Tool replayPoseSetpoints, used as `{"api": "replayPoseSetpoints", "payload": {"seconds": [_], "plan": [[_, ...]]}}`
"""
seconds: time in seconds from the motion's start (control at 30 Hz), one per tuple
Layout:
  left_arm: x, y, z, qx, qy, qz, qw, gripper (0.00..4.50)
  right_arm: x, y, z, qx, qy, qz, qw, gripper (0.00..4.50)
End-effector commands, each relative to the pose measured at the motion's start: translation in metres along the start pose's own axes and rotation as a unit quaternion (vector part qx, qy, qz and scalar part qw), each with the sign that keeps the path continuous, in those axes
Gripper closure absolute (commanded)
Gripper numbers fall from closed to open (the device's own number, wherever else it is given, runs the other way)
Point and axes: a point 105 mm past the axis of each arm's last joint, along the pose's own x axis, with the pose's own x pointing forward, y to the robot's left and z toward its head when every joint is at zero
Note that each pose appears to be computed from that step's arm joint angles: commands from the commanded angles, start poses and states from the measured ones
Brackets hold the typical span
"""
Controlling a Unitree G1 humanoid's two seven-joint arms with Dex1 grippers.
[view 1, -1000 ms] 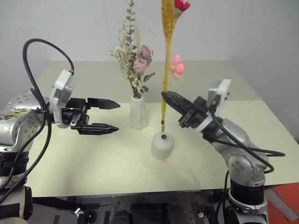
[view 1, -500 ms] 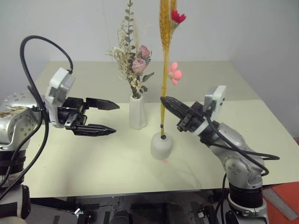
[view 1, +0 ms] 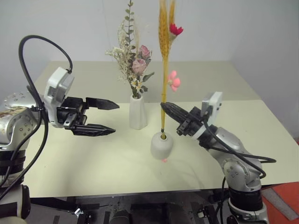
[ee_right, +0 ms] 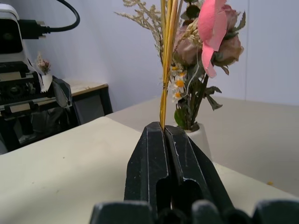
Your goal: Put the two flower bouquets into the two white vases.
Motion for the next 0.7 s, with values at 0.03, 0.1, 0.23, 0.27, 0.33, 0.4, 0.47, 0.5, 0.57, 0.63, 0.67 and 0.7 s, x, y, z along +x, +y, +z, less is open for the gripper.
{"api": "replayPoseSetpoints", "payload": {"seconds": [0.03,0.1,0.23,0.27,0.33,0.4,0.47,0.5,0.57,0.63,0.67,0.7], "plan": [[-0.003,-0.002,0.012,0.024,-0.001,0.004,1.000,0.00,-0.001,0.000,0.005,-0.014,-0.018,-0.003,1.000,4.47],[-0.004,-0.001,0.012,0.025,0.000,0.004,1.000,0.00,-0.001,-0.002,0.002,-0.012,-0.016,-0.008,1.000,4.47],[-0.004,-0.001,0.012,0.026,0.001,0.005,1.000,0.00,-0.002,-0.002,-0.003,-0.011,-0.012,-0.012,1.000,4.47],[-0.004,-0.001,0.012,0.027,0.001,0.005,1.000,0.00,-0.003,-0.002,-0.004,-0.011,-0.011,-0.013,1.000,4.47],[-0.004,0.000,0.012,0.028,0.002,0.006,1.000,0.00,-0.004,-0.003,-0.006,-0.010,-0.008,-0.016,1.000,4.47],[-0.004,0.000,0.012,0.030,0.002,0.006,1.000,0.00,-0.005,-0.004,-0.010,-0.009,-0.003,-0.019,1.000,4.47],[-0.004,0.000,0.012,0.031,0.001,0.006,1.000,0.00,-0.006,-0.005,-0.014,-0.011,0.002,-0.020,1.000,4.47],[-0.004,0.000,0.012,0.031,0.001,0.007,1.000,0.00,-0.007,-0.005,-0.015,-0.012,0.004,-0.021,1.000,4.47],[-0.004,0.001,0.012,0.031,0.001,0.007,0.999,0.00,-0.009,-0.004,-0.018,-0.015,0.008,-0.022,1.000,4.47],[-0.004,0.001,0.011,0.031,0.001,0.008,0.999,0.00,-0.011,-0.004,-0.021,-0.017,0.010,-0.024,1.000,3.97],[-0.004,0.001,0.011,0.031,0.001,0.008,0.999,0.00,-0.012,-0.004,-0.021,-0.017,0.011,-0.024,1.000,3.75],[-0.004,0.001,0.010,0.031,0.001,0.009,0.999,0.00,-0.013,-0.004,-0.022,-0.017,0.012,-0.025,0.999,3.43]]}}
